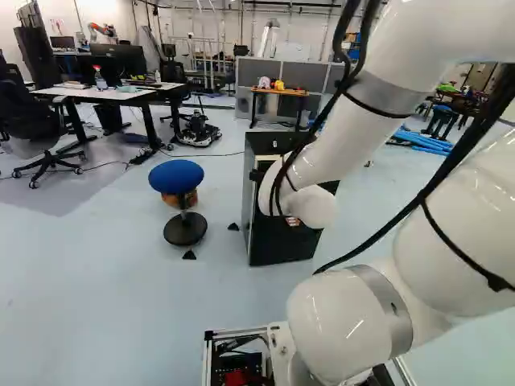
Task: Grab a drink from the fridge
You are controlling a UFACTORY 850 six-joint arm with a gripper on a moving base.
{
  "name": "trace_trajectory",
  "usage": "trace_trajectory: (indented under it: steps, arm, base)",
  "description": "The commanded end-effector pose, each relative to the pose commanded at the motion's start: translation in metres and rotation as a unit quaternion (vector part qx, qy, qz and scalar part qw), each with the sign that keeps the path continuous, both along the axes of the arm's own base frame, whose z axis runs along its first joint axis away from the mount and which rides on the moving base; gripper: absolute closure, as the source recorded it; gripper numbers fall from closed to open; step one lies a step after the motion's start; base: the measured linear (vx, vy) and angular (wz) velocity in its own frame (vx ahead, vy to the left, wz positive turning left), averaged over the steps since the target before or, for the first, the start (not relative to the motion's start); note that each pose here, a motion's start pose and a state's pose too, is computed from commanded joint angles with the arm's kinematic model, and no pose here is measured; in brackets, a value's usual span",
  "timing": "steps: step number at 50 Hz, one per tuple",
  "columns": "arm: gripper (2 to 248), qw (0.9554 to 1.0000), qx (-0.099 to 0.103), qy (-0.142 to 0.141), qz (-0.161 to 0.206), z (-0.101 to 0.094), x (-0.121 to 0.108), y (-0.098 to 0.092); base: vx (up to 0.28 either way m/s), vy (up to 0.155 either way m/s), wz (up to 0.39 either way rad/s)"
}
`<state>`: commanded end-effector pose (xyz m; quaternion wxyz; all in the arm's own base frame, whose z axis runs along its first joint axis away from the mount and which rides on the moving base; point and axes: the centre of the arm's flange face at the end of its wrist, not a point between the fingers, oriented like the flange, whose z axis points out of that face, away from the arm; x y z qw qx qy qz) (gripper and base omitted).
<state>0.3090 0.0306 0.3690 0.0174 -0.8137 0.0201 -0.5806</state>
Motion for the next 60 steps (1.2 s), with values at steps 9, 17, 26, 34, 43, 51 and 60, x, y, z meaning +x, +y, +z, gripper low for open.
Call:
trace_trajectory:
  steps: [9,17,26,34,43,51,60]
  arm:
    - [3,0.9999,0.006,-0.005,-0.011,-0.004,0.016,0.007]
    - [3,0.9996,0.010,-0.010,-0.023,-0.008,0.030,0.014]
    - [3,0.9991,0.013,-0.017,-0.037,-0.013,0.044,0.022]
    - [3,0.9982,0.015,-0.024,-0.053,-0.018,0.053,0.026]
    - [3,0.9967,0.016,-0.032,-0.073,-0.024,0.063,0.030]
    - [3,0.9949,0.016,-0.040,-0.091,-0.030,0.070,0.033]
    - [3,0.9922,0.014,-0.049,-0.114,-0.037,0.078,0.034]
  base:
    - [0.000,0.000,0.000]
    - [0.000,0.000,0.000]
    - [0.000,0.000,0.000]
    - [0.000,0.000,0.000]
    - [0.000,0.000,0.000]
    - [0.000,0.000,0.000]
    - [0.000,0.000,0.000]
